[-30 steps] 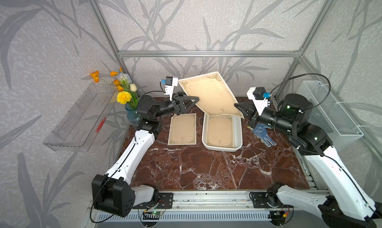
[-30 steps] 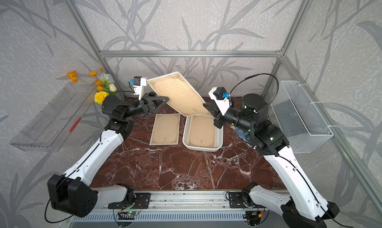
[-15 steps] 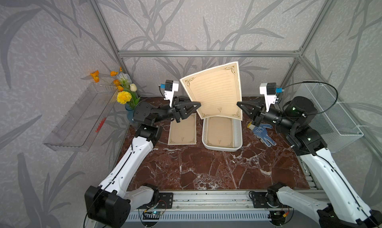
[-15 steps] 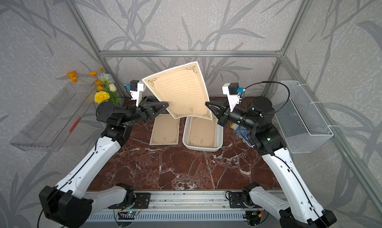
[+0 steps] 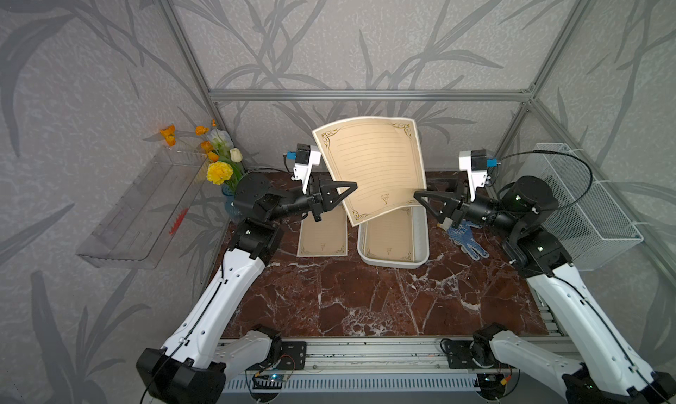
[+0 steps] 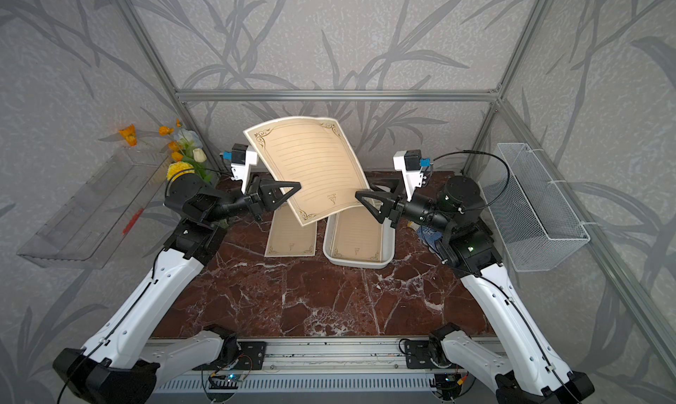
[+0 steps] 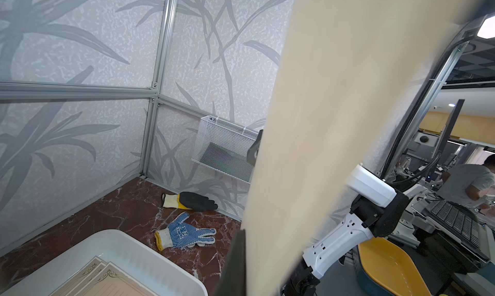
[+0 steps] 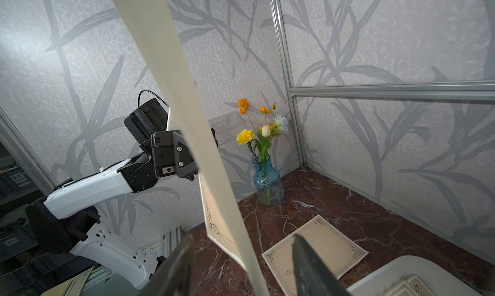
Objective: Take out the stationery paper from the storage box
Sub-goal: Place the stationery paper at the center of the board.
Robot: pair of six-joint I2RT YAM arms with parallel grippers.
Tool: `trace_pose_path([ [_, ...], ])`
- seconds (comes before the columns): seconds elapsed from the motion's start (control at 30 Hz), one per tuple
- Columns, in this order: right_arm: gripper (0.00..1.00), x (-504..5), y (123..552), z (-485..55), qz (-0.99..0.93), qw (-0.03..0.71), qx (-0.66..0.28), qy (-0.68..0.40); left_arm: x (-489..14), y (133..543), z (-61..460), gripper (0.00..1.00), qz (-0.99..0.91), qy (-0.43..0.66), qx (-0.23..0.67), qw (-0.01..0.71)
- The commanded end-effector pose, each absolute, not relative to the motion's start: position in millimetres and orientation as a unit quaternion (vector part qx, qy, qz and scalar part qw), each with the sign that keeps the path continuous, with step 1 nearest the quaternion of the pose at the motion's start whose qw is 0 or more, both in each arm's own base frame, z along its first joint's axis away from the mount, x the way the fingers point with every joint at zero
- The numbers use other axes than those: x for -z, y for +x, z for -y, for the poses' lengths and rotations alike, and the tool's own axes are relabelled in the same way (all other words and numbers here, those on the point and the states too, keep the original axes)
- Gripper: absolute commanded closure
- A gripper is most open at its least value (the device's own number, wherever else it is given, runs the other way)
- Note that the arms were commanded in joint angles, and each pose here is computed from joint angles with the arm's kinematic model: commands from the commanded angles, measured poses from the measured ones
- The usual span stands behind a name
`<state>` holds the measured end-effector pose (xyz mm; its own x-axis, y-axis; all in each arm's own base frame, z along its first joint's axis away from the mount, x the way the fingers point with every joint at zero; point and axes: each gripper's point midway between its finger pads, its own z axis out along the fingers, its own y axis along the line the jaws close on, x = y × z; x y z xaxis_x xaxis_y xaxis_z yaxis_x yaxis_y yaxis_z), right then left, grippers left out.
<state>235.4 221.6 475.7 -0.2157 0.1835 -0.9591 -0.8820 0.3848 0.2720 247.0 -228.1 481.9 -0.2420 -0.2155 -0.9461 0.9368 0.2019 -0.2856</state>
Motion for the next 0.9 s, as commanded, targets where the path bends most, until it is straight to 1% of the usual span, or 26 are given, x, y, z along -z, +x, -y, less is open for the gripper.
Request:
trace_pose_path([
  [0.0,0.01,-484.6,235.3,-211.9,-0.616,0.583,-0.458,-0.267,-469.7,268.1,215.1,1.00,-0.618,0.295,0.516,0.515],
  [0.1,0.01,-481.8,246.3,-204.2,-0.637,0.594,-0.425,-0.246,-445.3,297.6,198.9,1.00,-0.669,0.259,0.498,0.486],
  [0.27,0.01,-462.5,273.7,-199.7,-0.682,0.583,-0.385,-0.217,-369.8,330.1,168.5,1.00,-0.789,0.227,0.434,0.371],
  [0.37,0.01,-449.3,285.4,-205.4,-0.696,0.565,-0.387,-0.214,-333.8,342.0,148.9,1.00,-0.844,0.208,0.387,0.309],
  [0.47,0.01,-439.5,293.6,-209.7,-0.708,0.550,-0.391,-0.210,-306.2,347.3,135.6,1.00,-0.872,0.207,0.366,0.251],
  [0.7,0.01,-428.8,295.2,-211.3,-0.716,0.537,-0.397,-0.204,-260.8,375.2,118.7,1.00,-0.870,0.166,0.424,0.190],
  [0.87,0.01,-426.3,293.7,-206.0,-0.721,0.542,-0.382,-0.200,-215.4,395.6,111.8,1.00,-0.873,0.139,0.449,0.127],
])
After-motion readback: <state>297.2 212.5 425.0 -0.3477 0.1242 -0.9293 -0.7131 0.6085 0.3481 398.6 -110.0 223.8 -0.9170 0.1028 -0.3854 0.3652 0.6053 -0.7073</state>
